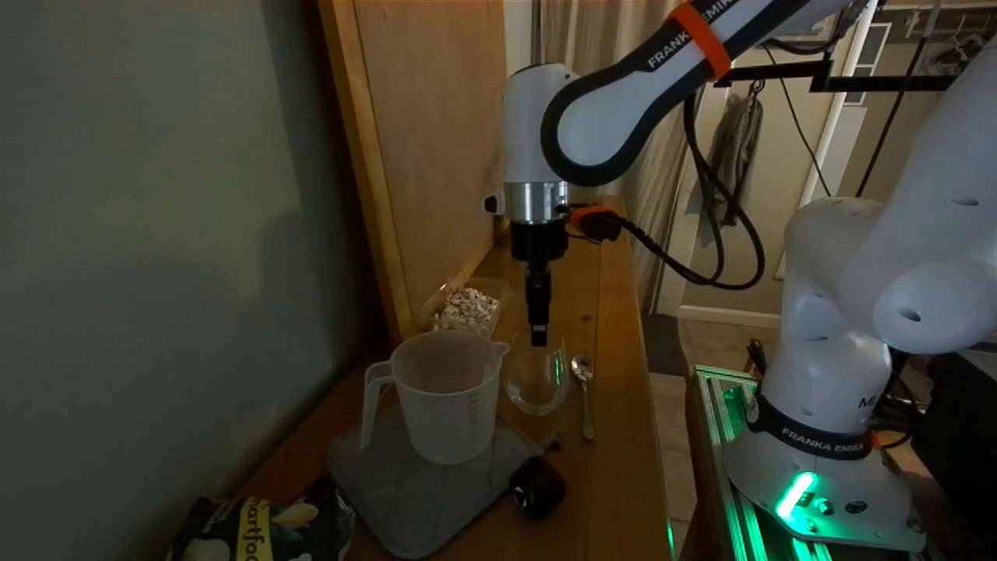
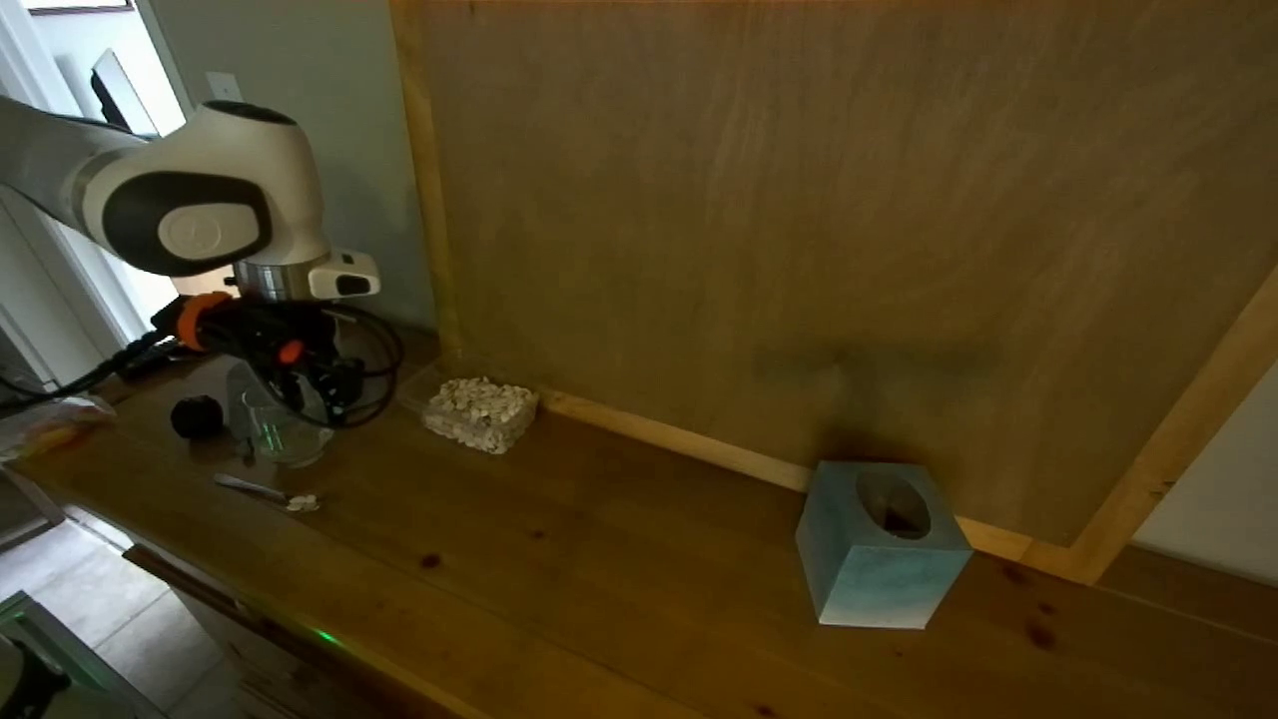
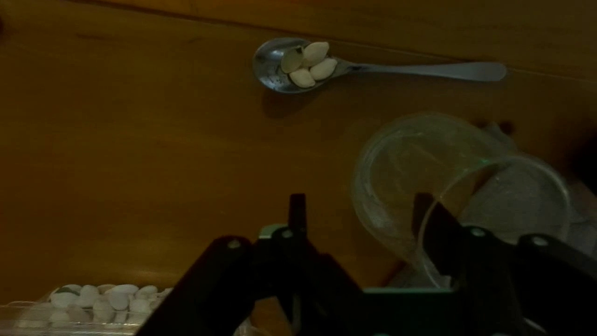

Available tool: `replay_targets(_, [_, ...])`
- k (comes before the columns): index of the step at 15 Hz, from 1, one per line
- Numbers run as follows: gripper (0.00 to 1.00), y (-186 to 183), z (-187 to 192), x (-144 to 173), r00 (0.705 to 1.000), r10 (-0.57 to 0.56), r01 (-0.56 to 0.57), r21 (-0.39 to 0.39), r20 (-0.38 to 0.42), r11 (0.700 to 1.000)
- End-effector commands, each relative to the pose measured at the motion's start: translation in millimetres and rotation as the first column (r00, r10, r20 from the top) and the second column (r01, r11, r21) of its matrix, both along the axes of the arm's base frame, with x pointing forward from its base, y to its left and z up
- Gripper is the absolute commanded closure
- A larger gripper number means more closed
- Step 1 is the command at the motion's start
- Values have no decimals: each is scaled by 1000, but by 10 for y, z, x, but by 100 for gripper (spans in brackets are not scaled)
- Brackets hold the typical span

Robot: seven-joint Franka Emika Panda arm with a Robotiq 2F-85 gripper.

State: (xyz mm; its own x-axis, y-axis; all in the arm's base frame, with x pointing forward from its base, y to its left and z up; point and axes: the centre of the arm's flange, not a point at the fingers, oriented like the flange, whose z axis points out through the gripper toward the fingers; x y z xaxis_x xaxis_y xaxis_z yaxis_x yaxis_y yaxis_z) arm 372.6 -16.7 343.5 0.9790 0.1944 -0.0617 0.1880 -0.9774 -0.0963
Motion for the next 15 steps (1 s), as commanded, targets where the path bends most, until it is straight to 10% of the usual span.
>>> replay_targets(1, [63,23,-29,95,1000,8,-8,27,8,1000])
replay_targets(3, [76,28,-31,99,1000,8,-8,30,8,1000])
replay_targets(5, [38,33,-35,105,1000,10,-10,33,6,999])
replay_targets(9, [17,52,-47,112,1000,14,-14,44,2,999])
replay_targets(10, [25,56,-48,114,1000,14,-15,45,2,999])
replay_targets(11, [55,60,-49,117,1000,14,-14,45,3,999])
replay_targets(15, [66,70,-56,128,1000,15,-15,43,0,999])
